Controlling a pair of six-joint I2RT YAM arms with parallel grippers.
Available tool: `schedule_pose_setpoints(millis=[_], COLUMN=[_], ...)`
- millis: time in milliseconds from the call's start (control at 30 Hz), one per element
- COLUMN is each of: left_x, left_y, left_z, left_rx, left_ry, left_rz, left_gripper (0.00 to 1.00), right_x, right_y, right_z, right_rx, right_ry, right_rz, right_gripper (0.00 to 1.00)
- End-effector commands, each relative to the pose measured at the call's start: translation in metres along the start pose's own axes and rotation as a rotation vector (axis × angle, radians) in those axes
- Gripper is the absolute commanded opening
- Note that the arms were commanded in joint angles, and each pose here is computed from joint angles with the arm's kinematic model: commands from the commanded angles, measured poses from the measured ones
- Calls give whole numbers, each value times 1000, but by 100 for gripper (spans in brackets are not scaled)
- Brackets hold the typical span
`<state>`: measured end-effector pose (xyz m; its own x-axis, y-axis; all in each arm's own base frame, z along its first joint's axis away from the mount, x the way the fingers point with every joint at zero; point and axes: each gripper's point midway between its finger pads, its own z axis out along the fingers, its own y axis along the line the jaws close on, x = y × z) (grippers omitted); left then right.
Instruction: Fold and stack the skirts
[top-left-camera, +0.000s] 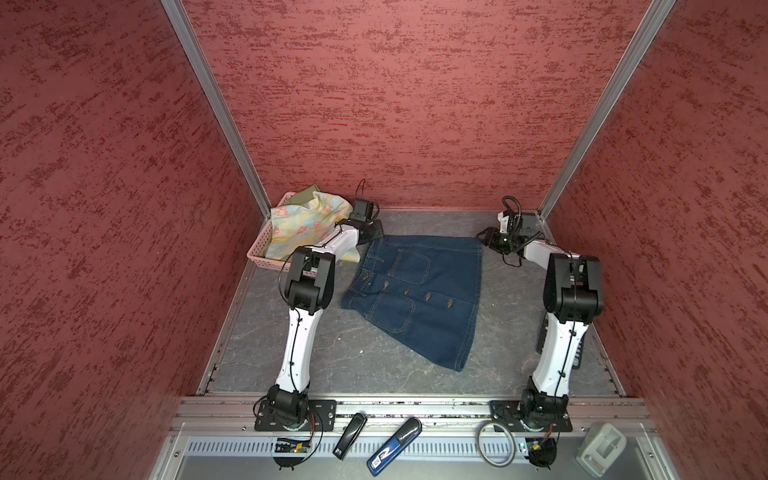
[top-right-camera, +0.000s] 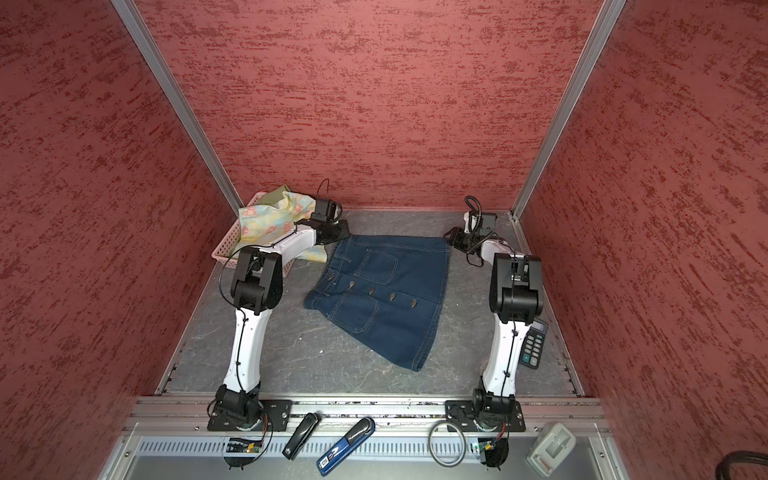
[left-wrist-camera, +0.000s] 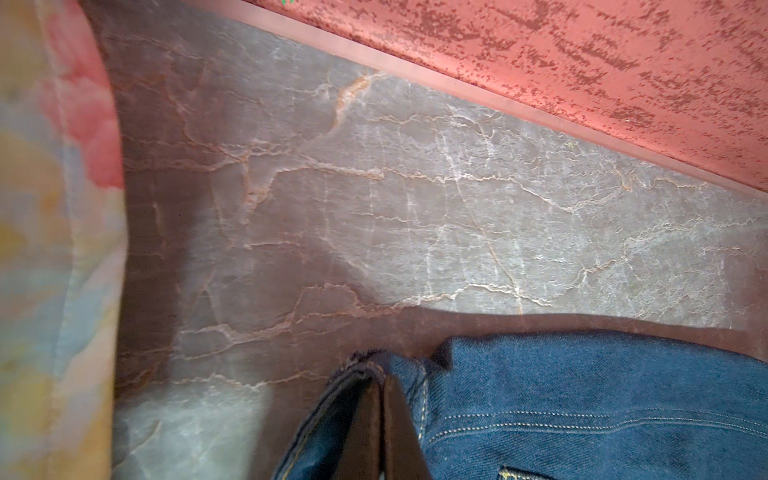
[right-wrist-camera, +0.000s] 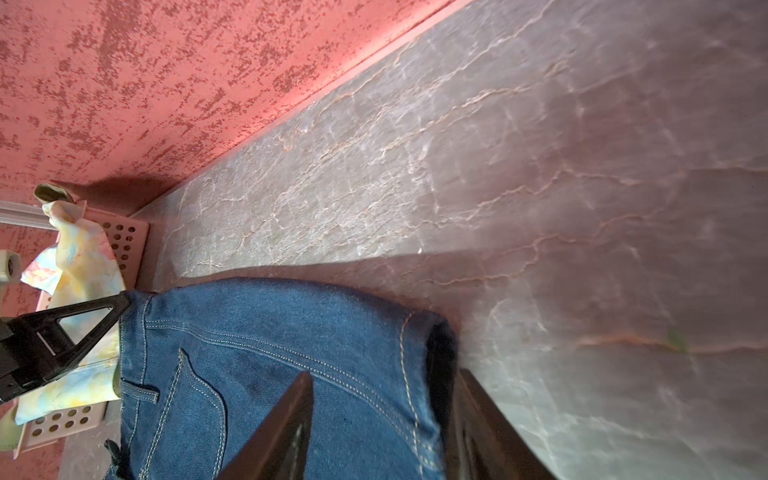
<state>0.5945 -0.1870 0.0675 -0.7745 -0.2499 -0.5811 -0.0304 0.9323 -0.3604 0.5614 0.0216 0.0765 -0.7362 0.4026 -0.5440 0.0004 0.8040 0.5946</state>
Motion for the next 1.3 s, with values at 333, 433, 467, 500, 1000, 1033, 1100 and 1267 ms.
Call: schedule_pose_setpoints(millis=[333,433,467,500,1000,1033,1100,1267], left_x=[-21,-20,-21,-21,-25,-26,-26,-27], left_y=[-11,-10,-10,-10,-10,-10,-10,-11], left_z=[-13,-13,-13,-14,-15,-14,-14,-13], left_rx=[42,43,44,44,45,47,49,51], left_ry=[-63,-59,-61,-61,-69,-69,-69,-68], left_rz=[8,8,9,9,10,8,7,7], left_gripper=[0,0,0,0,0,0,0,0], right_x=[-17,-16,-16,-16,-12,-10,-10,-6], right_y=[11,6,3,2,-9,-10,-9,-10], right_z=[22,20,18,15,27,30,31,34], right_rx=[-80,-45,-22,-6,1,-2,-10,-11], right_ry=[-11,-17,-24,-32,46,60,64,97], right_rz=[36,37,26,17,-37,-32,-34,-42], right_gripper=[43,43,43,44,58,57,56,55])
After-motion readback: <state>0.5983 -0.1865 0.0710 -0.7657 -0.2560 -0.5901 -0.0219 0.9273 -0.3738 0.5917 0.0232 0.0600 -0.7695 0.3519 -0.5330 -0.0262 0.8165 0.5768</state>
